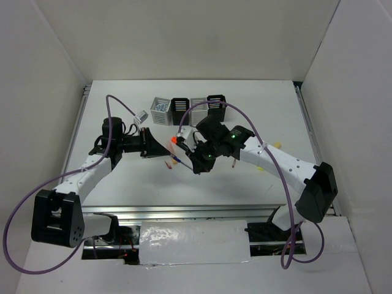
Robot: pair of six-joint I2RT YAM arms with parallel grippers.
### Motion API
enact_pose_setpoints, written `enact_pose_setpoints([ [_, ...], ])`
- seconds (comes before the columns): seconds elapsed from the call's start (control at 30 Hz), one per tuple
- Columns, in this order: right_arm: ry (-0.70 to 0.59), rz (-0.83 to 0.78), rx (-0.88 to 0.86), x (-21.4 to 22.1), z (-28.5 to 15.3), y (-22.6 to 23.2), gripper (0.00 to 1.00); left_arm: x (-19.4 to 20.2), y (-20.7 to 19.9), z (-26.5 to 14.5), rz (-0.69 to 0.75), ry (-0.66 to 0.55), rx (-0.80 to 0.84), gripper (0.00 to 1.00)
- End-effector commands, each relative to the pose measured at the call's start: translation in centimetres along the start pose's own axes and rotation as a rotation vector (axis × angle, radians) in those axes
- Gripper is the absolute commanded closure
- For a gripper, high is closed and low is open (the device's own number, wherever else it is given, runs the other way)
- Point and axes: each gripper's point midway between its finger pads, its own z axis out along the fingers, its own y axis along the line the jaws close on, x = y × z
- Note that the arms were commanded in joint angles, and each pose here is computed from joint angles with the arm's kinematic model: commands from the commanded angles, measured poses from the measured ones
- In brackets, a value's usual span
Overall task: Sort the stationery into containers
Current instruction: Close the pen cap on the pen.
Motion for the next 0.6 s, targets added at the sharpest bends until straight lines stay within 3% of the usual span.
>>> enact_pose_setpoints([
  [0.0,-0.080,-0.013,-0.014,-3.0,-0.7,0.1,1.00,0.7,-0.2,0.3,0.013,0.014,0.013,1.00],
  [0.23,-0.089,0.027,-0.046,-4.0,-0.4,-0.5,1.00,1.8,0.7,1.1,-0.021,0.048,0.027,1.00],
  [0.57,-0.092,0.078,-0.076,-4.8,0.0,-1.4,1.00,1.3,1.6,1.5,-0.223,0.070,0.108,1.00],
])
